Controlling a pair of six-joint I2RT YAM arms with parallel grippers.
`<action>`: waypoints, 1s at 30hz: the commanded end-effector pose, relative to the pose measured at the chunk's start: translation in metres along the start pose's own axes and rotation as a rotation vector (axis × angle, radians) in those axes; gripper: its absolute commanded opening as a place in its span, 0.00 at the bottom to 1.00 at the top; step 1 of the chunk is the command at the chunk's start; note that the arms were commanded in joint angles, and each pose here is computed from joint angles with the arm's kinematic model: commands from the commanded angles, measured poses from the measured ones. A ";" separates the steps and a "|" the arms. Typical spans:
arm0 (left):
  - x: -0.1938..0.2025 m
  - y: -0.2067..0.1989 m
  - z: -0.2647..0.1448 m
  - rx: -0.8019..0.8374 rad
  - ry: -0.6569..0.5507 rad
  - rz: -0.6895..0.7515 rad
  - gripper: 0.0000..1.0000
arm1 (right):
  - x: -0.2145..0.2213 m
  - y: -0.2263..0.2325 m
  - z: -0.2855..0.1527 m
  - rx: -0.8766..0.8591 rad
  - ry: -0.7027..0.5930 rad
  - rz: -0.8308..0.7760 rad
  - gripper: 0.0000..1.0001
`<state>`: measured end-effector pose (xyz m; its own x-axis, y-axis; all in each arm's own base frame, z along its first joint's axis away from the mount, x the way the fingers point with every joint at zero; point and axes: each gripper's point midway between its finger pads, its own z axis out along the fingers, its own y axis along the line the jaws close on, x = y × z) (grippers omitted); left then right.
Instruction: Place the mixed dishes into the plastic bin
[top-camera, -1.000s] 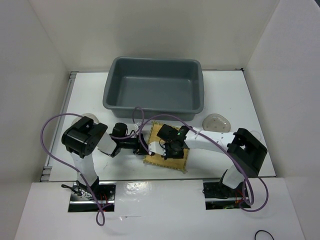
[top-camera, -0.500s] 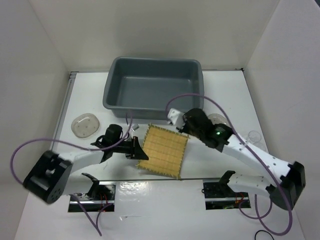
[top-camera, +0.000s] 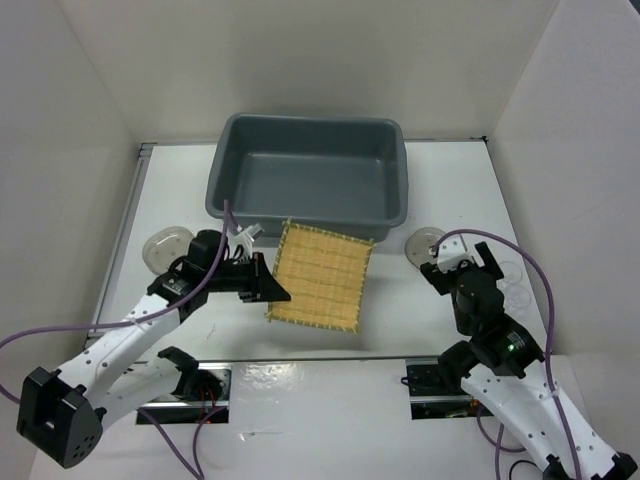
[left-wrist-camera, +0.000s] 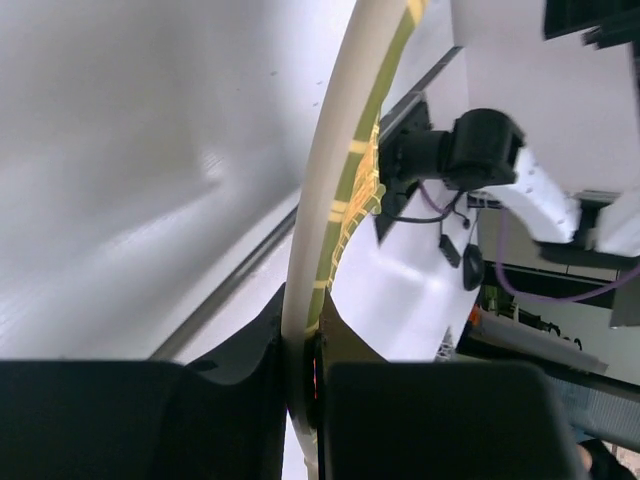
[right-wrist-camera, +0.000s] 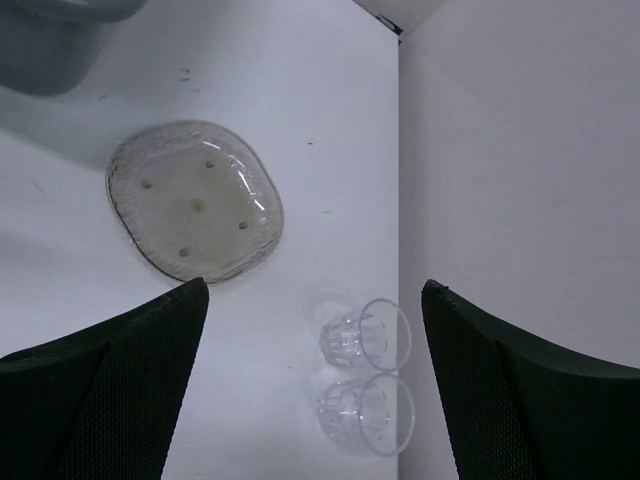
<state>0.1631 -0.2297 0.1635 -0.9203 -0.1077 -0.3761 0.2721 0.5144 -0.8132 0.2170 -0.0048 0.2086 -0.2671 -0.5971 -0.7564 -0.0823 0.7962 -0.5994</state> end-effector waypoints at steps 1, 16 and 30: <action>-0.042 -0.070 -0.018 0.136 -0.072 0.088 0.00 | 0.003 -0.004 -0.002 0.034 0.001 0.134 0.91; -0.288 -0.074 0.038 0.053 -0.136 0.049 0.00 | -0.016 -0.026 -0.019 0.106 -0.197 0.329 0.91; -0.318 0.051 0.134 -0.080 -0.031 -0.107 0.00 | -0.015 -0.029 -0.020 0.117 -0.200 0.335 0.91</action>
<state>0.4879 -0.2752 0.1383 -0.9601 -0.2125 -0.1819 0.0113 0.6204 -0.7842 0.2041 -0.0163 0.2295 -0.1175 -0.3613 -0.9250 0.0649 0.9267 -0.3702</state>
